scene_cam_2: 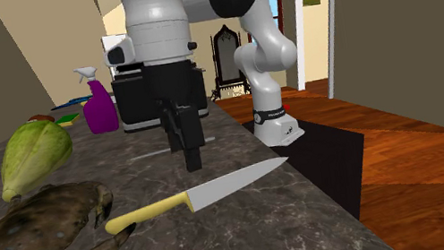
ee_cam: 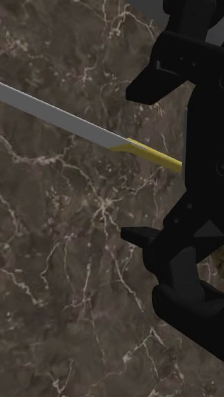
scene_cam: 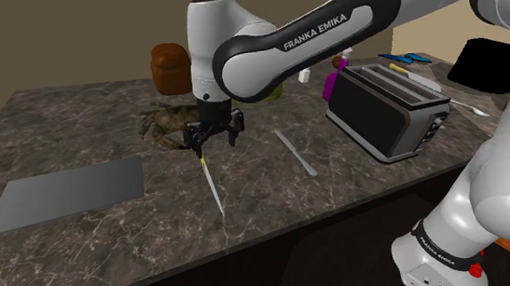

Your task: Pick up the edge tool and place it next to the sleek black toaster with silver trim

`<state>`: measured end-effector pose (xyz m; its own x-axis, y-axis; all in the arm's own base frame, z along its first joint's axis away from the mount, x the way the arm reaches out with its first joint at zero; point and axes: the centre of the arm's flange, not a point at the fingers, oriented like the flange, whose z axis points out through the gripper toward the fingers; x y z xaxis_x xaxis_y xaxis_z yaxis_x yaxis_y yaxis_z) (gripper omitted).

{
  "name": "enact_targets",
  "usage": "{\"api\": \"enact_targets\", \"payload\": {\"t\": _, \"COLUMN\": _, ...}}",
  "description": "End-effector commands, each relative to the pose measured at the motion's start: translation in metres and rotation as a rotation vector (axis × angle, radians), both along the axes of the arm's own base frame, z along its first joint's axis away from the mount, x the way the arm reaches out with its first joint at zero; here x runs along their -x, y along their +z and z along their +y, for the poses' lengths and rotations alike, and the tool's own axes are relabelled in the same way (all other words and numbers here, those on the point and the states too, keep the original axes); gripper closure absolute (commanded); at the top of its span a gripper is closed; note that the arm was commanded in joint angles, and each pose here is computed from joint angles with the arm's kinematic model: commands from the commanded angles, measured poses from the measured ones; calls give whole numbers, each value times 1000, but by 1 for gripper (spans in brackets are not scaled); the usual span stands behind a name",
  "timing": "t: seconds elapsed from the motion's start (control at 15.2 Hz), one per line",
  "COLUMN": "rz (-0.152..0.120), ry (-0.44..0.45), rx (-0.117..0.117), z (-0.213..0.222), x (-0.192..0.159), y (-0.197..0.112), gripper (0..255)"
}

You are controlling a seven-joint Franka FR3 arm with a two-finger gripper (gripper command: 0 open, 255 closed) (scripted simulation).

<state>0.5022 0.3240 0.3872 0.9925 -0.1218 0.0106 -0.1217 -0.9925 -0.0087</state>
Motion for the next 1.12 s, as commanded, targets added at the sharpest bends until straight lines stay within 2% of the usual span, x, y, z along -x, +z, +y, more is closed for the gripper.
{"api": "enact_targets", "payload": {"t": 0.0, "rz": 0, "ry": -14, "rx": -10, "z": 19, "x": -13, "y": -12, "gripper": 0}}
{"api": "enact_targets", "payload": {"t": 0.53, "rz": 0, "ry": -16, "rx": -12, "z": 23, "x": -16, "y": -54, "gripper": 0}}
{"api": "enact_targets", "payload": {"t": 1.06, "rz": 0, "ry": -16, "rx": -12, "z": 23, "x": -16, "y": -54, "gripper": 0}}
